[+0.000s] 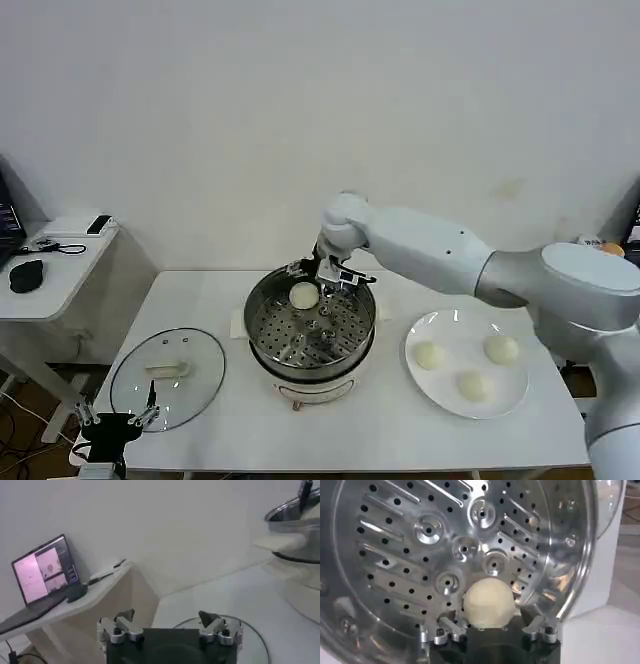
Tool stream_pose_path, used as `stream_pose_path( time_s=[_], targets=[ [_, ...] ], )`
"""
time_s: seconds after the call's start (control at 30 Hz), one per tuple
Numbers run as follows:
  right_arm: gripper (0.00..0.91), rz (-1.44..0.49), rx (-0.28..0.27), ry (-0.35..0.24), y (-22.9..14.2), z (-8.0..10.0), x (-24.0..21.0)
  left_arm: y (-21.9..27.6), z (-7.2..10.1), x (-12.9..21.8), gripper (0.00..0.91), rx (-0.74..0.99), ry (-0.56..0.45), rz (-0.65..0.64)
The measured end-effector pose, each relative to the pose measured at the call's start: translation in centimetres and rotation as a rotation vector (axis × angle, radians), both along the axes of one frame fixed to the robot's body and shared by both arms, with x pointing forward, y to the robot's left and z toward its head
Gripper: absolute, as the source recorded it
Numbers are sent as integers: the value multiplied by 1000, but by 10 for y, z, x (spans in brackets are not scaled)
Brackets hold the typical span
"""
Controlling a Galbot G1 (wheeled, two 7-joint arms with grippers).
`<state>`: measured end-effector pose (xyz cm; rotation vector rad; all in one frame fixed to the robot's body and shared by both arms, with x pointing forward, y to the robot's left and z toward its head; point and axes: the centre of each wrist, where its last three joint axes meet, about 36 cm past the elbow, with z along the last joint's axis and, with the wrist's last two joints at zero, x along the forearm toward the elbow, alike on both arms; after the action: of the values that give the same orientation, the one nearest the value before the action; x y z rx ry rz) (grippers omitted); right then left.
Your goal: Take steamed baozi put them in steamer then cover it.
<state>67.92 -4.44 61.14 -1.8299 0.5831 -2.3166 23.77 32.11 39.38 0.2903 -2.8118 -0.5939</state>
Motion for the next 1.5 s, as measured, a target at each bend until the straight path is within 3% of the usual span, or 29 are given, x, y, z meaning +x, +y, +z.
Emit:
stream_pose_path(
  time_s=[0.17, 0.43, 0.63, 0.83, 1.03, 1.5],
  targets=[
    [907, -45, 37, -10, -18, 29, -5, -2, 1, 0, 907, -5, -1, -11],
    [907, -249, 112, -6, -86, 74, -18, 1, 5, 4, 907, -6, -15, -19],
    [907, -430, 127, 4, -150, 88, -39, 4, 7, 6, 907, -7, -19, -37],
    [907, -593, 123, 52, -208, 67, -68, 2, 11, 11, 907, -3, -31, -62],
    [907, -748, 120, 117, -254, 29, -93, 2, 9, 11, 907, -9, -24, -71],
    [907, -953, 102, 256, -290, -70, -122, 11, 9, 14, 907, -8, -19, -64]
  ],
)
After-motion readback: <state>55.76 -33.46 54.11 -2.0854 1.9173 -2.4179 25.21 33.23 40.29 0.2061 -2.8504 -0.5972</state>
